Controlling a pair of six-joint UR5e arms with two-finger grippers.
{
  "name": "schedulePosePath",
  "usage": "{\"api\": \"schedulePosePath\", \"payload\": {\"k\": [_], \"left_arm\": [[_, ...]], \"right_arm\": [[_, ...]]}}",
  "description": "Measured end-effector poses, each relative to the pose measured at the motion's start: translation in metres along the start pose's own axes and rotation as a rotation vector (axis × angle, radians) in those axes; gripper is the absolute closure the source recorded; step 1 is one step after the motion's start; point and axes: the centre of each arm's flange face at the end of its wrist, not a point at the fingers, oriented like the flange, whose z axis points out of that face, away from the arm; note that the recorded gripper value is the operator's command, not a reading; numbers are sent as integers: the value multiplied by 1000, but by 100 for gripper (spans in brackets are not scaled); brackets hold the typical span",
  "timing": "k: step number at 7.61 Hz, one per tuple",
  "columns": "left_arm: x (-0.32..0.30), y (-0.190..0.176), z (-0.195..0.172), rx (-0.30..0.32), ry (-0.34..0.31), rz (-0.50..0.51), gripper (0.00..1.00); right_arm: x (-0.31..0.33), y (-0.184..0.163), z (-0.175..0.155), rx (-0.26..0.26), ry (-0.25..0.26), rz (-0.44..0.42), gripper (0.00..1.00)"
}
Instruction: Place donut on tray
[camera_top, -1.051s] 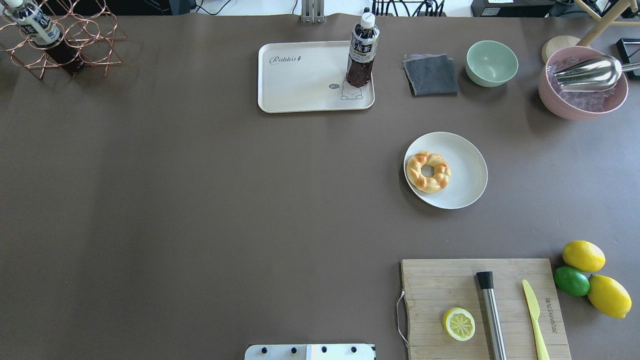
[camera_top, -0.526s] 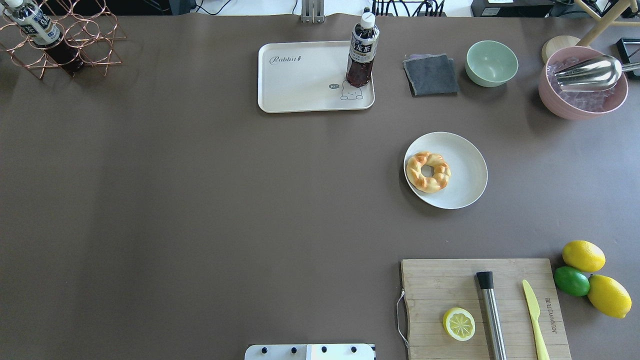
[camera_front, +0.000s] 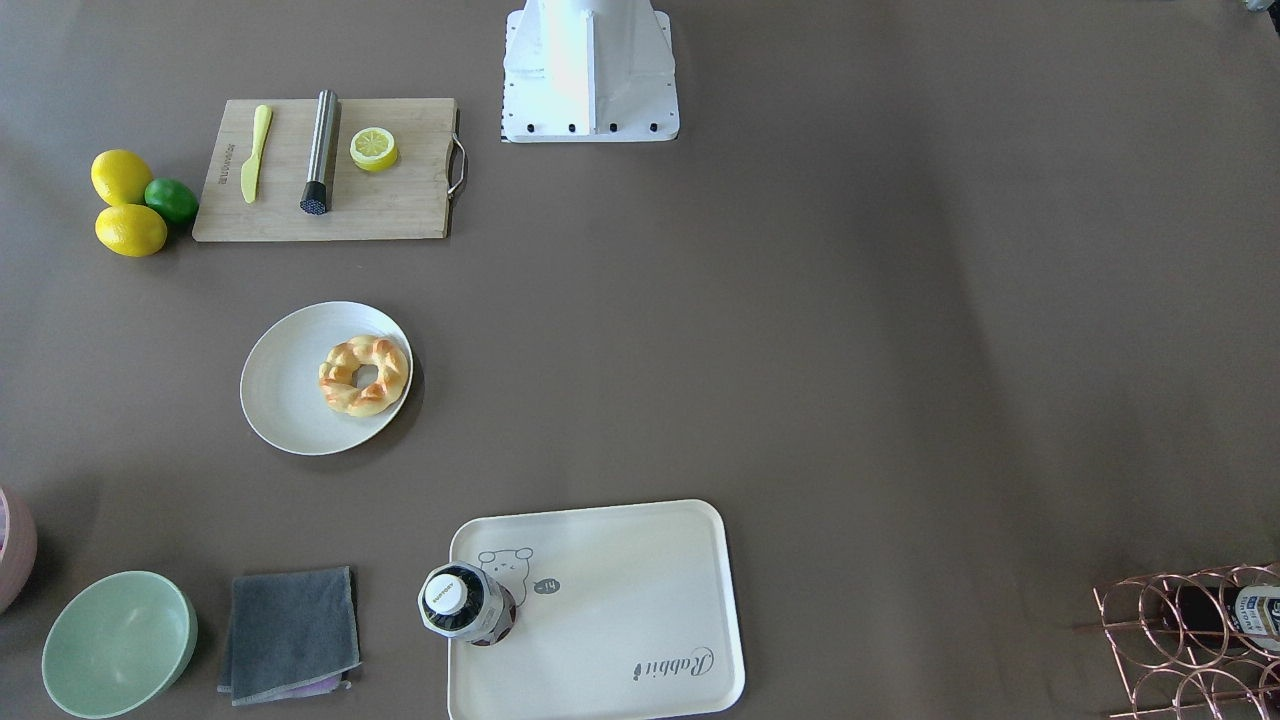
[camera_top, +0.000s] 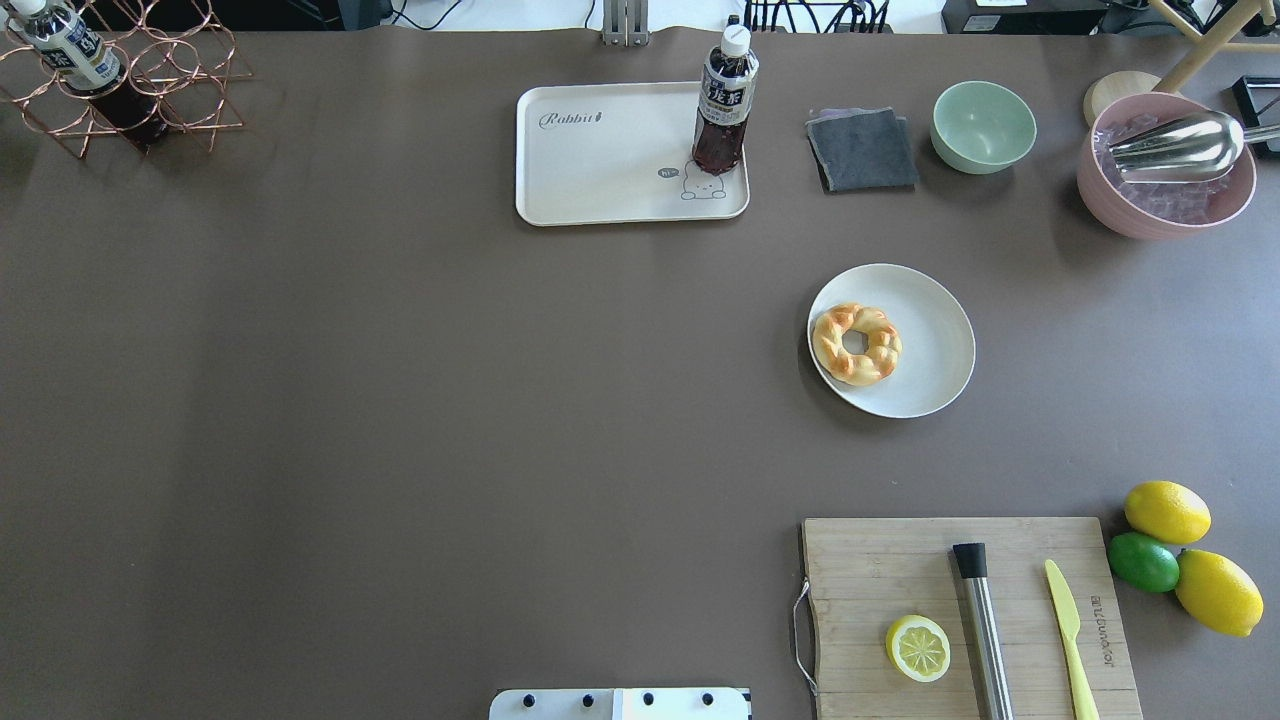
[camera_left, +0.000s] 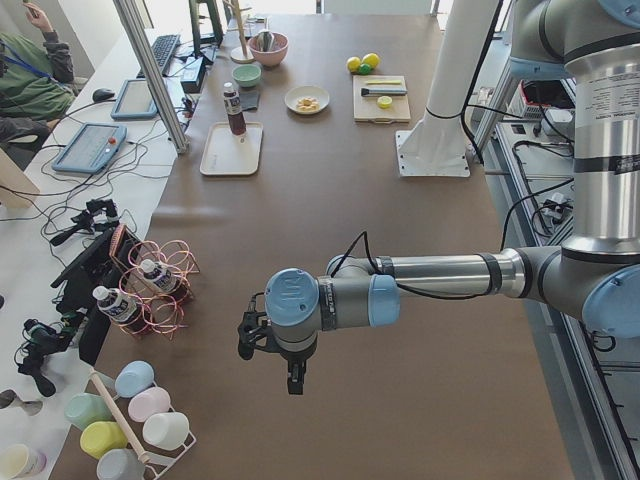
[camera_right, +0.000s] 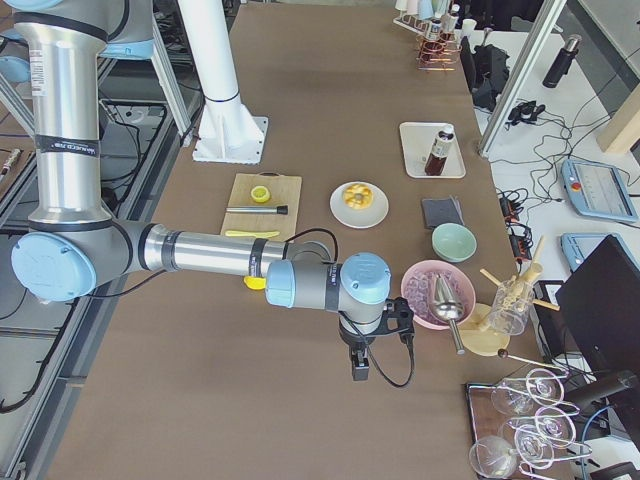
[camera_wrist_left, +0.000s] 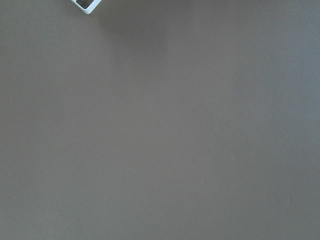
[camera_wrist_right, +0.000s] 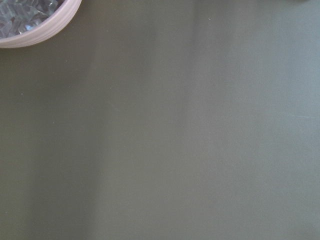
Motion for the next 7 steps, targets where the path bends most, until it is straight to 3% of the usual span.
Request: {"api": "schedulePosePath", "payload": {"k": [5, 7], "left_arm": [[13, -22, -15, 88, -2, 87, 2], [22, -28, -24, 114, -2, 113, 2]], "right_arm": [[-18, -7, -1, 14, -56, -46, 0], [-36, -15, -6, 81, -49, -141, 0]]}}
